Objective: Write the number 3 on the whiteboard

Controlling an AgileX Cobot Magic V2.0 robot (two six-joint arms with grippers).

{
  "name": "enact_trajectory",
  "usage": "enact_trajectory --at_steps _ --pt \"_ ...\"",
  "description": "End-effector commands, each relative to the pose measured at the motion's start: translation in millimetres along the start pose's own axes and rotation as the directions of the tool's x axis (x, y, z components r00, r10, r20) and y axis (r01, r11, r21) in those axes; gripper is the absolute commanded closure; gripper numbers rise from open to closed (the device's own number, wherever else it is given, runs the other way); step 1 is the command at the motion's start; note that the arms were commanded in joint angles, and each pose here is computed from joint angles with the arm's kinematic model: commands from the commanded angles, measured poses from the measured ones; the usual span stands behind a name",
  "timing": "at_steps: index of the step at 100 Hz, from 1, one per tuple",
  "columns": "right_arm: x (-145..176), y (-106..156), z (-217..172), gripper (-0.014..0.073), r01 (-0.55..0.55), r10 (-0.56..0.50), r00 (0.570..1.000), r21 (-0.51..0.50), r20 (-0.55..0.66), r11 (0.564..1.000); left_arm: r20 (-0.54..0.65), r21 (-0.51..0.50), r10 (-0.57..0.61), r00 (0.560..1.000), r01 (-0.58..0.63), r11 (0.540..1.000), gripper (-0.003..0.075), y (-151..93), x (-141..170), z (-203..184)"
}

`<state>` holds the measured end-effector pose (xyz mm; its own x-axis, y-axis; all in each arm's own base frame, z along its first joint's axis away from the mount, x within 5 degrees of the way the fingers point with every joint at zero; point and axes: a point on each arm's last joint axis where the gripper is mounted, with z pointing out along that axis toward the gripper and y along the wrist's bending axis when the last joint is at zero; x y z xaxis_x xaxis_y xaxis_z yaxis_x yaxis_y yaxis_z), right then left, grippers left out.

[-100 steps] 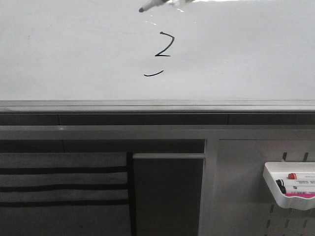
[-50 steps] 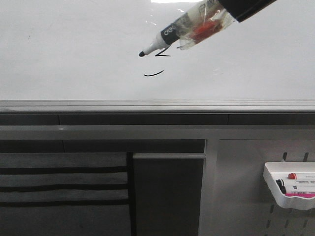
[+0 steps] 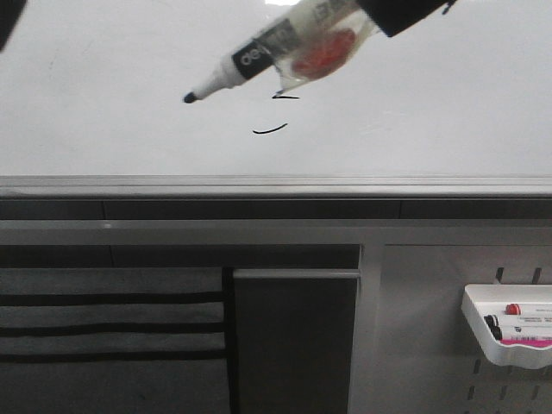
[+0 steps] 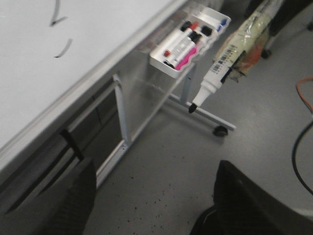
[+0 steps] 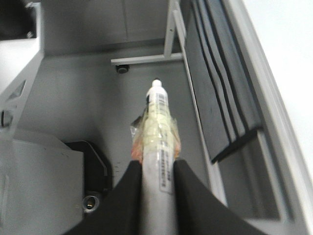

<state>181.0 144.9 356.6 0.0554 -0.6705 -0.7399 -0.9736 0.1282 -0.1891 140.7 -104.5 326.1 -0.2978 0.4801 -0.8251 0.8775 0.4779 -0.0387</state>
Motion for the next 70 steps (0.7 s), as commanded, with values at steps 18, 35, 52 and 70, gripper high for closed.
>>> enact_trajectory --at_steps 18,35,52,70 --pt "-29 6 -4 0.0554 0.165 -0.18 0.975 0.122 0.128 0.979 0.058 0.143 0.184 0.981 -0.19 0.971 0.0249 -9 -42 23" --pt "-29 5 -4 0.0554 0.164 -0.18 0.975 0.129 0.129 0.978 0.023 0.181 0.293 0.956 -0.293 0.939 0.0249 -13 -57 38" --pt "-29 5 -5 0.0554 0.164 -0.18 0.975 0.13 0.129 0.978 0.013 0.191 0.315 0.949 -0.311 0.931 0.0249 -11 -65 47" --pt "-29 5 -5 0.0554 0.164 -0.18 0.975 0.13 0.129 0.978 -0.002 0.177 0.334 0.943 -0.328 0.928 0.0332 -9 -64 48"
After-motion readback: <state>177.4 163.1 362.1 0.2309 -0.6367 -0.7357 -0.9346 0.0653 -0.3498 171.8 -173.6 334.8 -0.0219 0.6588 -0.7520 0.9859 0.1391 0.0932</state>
